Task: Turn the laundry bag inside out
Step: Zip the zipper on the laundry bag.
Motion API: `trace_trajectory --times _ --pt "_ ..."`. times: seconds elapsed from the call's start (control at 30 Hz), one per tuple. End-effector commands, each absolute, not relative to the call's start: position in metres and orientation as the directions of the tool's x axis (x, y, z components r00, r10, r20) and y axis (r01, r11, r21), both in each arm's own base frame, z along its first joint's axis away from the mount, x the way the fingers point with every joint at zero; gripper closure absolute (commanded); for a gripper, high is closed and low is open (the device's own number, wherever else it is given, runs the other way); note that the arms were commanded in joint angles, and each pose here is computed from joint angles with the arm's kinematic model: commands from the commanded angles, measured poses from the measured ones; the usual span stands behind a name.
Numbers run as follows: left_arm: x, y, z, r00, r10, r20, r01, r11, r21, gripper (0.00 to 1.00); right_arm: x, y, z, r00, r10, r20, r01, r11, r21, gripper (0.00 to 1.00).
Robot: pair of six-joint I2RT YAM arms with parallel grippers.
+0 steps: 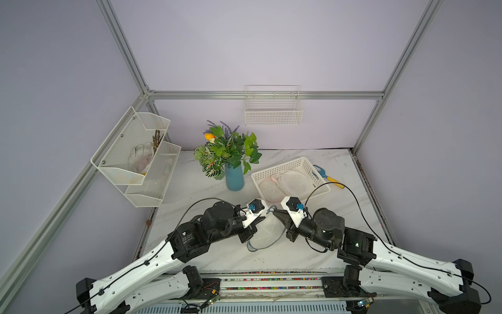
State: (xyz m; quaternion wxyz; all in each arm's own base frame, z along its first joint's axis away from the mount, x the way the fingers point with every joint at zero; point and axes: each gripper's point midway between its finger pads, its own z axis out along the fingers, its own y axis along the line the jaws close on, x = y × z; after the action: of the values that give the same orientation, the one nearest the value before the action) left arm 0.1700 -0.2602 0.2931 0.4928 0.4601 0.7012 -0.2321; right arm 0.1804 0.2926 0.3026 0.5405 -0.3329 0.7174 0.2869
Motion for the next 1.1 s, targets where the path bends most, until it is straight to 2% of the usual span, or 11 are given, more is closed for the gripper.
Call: trace_trajectory --times 0.0,0.3,0.53,0.7,0.97,1.07 --pt "0.169 -0.255 0.285 -0.052 0.455 -0.889 0.872 0.454 0.182 1.00 0.171 0.291 0.296 -0.385 -0.127 -0.914 -0.753 0.615 0.232 1.00" --pt "0.162 -0.252 0.272 -0.045 0.383 -0.923 0.875 0.461 0.149 1.00 0.168 0.296 0.284 -0.607 -0.070 -0.791 -0.664 0.591 0.457 1.00" --pt "0.159 -0.244 0.262 -0.024 0.343 -0.939 0.863 0.481 0.153 1.00 0.179 0.287 0.271 -0.741 0.046 -0.670 -0.539 0.556 0.633 1.00" --pt "0.158 -0.243 0.260 -0.027 0.300 -0.954 0.860 0.494 0.131 1.00 0.183 0.283 0.249 -0.790 0.083 -0.607 -0.477 0.538 0.695 1.00" --pt "0.165 -0.239 0.248 -0.053 0.269 -0.962 0.833 0.543 0.106 1.00 0.181 0.281 0.208 -0.884 0.163 -0.439 -0.319 0.475 0.820 1.00" --pt "0.166 -0.237 0.242 -0.062 0.261 -0.963 0.827 0.554 0.097 0.96 0.182 0.283 0.202 -0.898 0.174 -0.405 -0.288 0.462 0.839 1.00"
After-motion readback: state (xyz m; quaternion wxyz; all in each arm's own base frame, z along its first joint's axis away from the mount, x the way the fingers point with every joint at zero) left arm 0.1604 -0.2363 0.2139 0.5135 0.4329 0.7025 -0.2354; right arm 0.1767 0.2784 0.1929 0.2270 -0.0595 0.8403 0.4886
